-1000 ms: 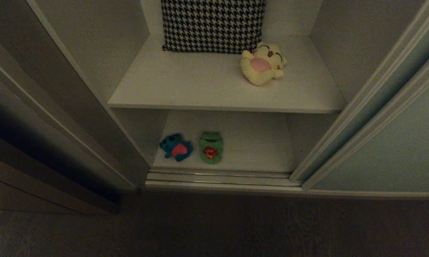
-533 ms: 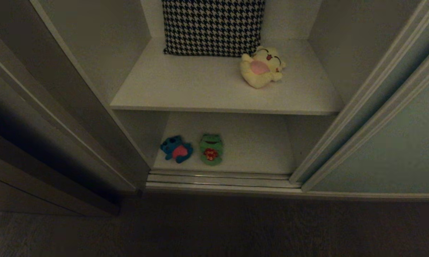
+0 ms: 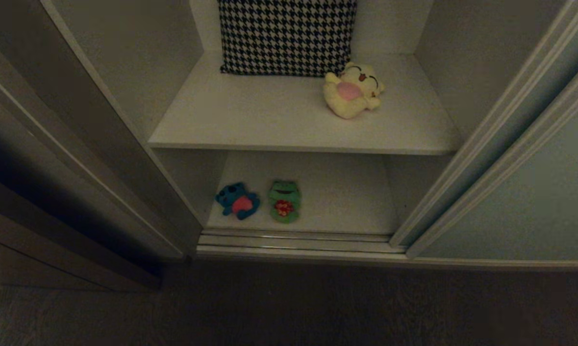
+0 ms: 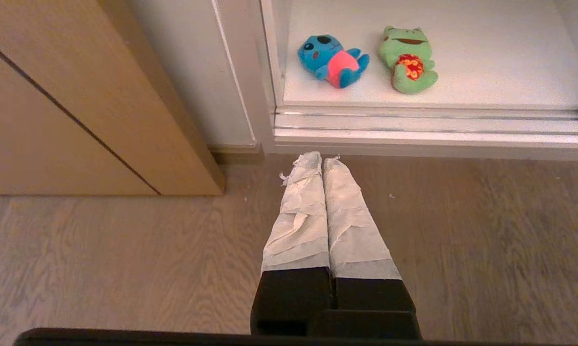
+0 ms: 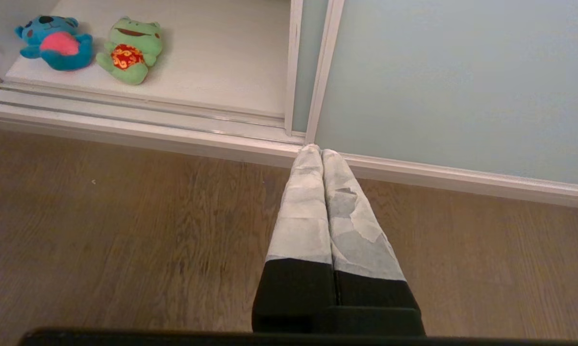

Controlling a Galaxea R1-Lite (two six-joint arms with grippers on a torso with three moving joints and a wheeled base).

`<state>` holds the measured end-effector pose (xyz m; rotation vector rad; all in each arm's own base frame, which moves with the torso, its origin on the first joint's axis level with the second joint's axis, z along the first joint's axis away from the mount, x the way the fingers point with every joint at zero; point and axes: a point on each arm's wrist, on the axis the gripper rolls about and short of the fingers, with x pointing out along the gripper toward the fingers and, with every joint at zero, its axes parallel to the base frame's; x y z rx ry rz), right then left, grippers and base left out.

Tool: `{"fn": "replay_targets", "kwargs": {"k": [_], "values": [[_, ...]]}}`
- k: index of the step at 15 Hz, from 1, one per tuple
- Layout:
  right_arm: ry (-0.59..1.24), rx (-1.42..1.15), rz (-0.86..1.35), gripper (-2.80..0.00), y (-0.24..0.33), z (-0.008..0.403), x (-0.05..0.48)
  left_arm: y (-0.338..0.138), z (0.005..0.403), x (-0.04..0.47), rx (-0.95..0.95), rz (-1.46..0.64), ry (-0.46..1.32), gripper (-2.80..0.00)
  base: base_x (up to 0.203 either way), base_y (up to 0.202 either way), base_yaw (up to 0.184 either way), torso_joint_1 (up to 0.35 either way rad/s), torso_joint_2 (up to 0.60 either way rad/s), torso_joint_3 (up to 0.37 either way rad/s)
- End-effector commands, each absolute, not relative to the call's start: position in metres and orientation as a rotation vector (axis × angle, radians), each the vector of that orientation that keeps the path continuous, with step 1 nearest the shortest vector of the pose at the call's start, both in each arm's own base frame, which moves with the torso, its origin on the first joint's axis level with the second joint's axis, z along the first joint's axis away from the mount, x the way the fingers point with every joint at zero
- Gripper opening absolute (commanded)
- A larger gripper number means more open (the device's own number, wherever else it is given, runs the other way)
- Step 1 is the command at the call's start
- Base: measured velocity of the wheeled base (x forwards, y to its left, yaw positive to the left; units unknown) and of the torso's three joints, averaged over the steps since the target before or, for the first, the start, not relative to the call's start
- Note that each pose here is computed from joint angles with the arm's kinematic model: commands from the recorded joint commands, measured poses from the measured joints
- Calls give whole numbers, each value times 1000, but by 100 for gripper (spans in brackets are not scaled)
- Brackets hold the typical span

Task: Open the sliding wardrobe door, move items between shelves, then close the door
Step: Place the pink doll on the lower shelf

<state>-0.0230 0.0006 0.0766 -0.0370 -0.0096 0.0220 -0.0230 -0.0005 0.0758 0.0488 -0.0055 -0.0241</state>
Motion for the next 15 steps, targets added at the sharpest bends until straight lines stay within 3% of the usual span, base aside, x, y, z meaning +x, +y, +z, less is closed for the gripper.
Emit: {"fn": "replay_targets", "kwargs": {"k": [1,4,15], "values": [[-11,-37,23,-280,1,77,-23,0,76,-23,46,-21,-4,-280,0,0,0,0,0,0],[-10,-38,23,-280,1,77,-23,0,76,-23,45,-24,-4,-280,-1,61,-6,2,-1,4],[-11,-37,23,-280,1,77,-23,0,76,-23,40,-18,-4,-280,0,193,-1,3,1,2]]}}
